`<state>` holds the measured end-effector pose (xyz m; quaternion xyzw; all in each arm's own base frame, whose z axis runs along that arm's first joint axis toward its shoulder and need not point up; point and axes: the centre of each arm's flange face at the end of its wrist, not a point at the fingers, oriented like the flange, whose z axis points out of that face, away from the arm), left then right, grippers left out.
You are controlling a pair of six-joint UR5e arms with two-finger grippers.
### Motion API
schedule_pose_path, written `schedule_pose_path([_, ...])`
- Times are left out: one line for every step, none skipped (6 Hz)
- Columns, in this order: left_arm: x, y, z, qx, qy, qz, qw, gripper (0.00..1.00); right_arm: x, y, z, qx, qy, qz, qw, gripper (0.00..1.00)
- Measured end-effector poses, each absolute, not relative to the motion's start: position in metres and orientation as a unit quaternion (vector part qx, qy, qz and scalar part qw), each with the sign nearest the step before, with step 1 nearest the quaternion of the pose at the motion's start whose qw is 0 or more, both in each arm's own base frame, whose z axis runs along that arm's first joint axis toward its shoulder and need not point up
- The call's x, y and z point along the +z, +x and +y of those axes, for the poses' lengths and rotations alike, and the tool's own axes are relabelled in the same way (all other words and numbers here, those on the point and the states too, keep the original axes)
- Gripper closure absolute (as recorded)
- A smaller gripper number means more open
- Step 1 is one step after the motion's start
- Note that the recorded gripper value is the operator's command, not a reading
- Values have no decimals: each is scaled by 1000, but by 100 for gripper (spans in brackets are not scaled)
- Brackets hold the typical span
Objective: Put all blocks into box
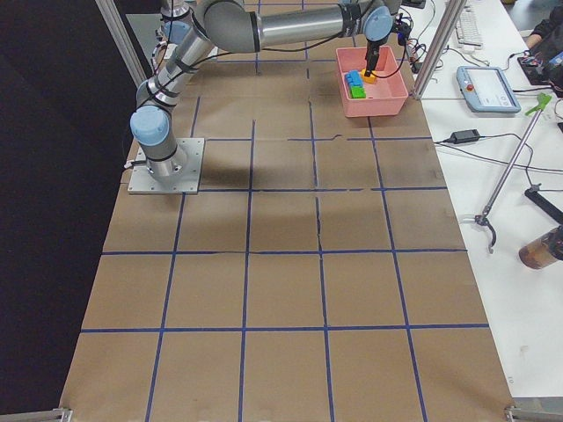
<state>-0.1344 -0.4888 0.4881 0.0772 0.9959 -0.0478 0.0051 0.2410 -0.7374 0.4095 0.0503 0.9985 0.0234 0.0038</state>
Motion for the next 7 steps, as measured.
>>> schedule_pose_path([486,-135,-490,-46,75,996,4,1,434,202,-731,33,22,999,3,4])
schedule_pose_path([484,-135,-490,-44,74,996,4,1,456,169,-717,50,5,999,3,4])
schedule_pose_path([484,-135,-491,-44,74,996,4,1,474,151,-690,67,-2,998,4,4])
schedule_pose_path([486,-135,-491,-47,72,996,4,1,489,145,-653,78,-4,997,5,1])
schedule_pose_path([487,-135,-491,-49,69,996,5,1,498,144,-606,82,-4,997,5,1])
schedule_pose_path([488,-135,-491,-49,68,996,5,1,503,144,-563,76,-3,997,5,1])
schedule_pose_path([488,-134,-489,-49,68,996,5,1,505,143,-531,56,-2,998,3,1])
